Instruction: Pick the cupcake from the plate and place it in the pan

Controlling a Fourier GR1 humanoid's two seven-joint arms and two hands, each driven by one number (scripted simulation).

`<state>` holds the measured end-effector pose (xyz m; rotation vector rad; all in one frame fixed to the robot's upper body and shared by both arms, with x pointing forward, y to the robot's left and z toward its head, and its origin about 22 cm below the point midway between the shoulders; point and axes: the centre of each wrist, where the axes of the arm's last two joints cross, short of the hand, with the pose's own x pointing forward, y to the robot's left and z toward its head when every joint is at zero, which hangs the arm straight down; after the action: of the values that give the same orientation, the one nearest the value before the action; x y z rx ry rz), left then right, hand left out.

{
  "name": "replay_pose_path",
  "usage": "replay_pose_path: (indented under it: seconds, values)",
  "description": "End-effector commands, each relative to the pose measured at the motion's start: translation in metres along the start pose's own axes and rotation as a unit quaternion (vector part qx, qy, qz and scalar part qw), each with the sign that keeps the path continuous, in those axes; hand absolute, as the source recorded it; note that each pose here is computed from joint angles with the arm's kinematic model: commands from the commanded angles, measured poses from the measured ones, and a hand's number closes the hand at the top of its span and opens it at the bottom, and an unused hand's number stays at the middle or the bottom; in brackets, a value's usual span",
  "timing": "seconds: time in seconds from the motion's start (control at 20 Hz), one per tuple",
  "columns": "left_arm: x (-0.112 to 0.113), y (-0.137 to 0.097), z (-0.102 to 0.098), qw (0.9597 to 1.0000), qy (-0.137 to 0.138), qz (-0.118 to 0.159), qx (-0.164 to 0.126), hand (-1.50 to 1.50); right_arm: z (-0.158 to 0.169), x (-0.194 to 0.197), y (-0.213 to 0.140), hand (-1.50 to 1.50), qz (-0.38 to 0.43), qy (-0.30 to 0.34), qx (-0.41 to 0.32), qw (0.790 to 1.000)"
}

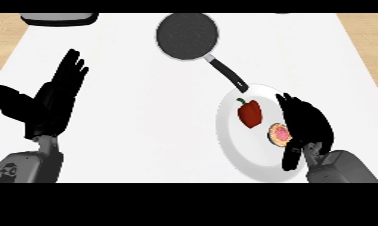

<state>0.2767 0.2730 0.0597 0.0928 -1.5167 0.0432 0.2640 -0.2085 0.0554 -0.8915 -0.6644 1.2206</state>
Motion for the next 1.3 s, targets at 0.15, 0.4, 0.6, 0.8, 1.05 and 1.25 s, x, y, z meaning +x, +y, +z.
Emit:
replay_pose_path:
  seconds: [0.15, 0.4, 0.6, 0.8, 1.05, 1.25]
  values:
    - [0.017, 0.005, -0.010, 0.9999, -0.003, 0.008, 0.007, 0.00, -0.019, -0.009, 0.016, -1.50, -0.015, -0.005, -0.010, 1.000]
    - [-0.009, 0.013, 0.001, 1.0000, 0.004, 0.001, -0.001, 0.00, -0.020, 0.002, 0.032, -1.50, -0.025, -0.001, 0.012, 1.000]
    - [0.008, 0.013, -0.008, 1.0000, 0.001, 0.000, 0.002, 0.00, -0.041, 0.007, 0.028, 1.50, -0.030, -0.031, 0.018, 0.999]
    - [-0.007, -0.017, 0.006, 0.9999, -0.011, 0.001, 0.004, 0.00, -0.053, 0.005, 0.030, 1.50, -0.015, -0.064, -0.013, 0.998]
    - [0.003, -0.002, 0.001, 1.0000, 0.008, -0.001, 0.005, 0.00, -0.051, 0.013, 0.026, 1.50, -0.022, -0.074, -0.020, 0.997]
    - [-0.013, 0.003, 0.005, 1.0000, 0.001, -0.003, 0.009, 0.00, -0.033, 0.016, 0.037, 1.50, -0.041, -0.080, -0.026, 0.996]
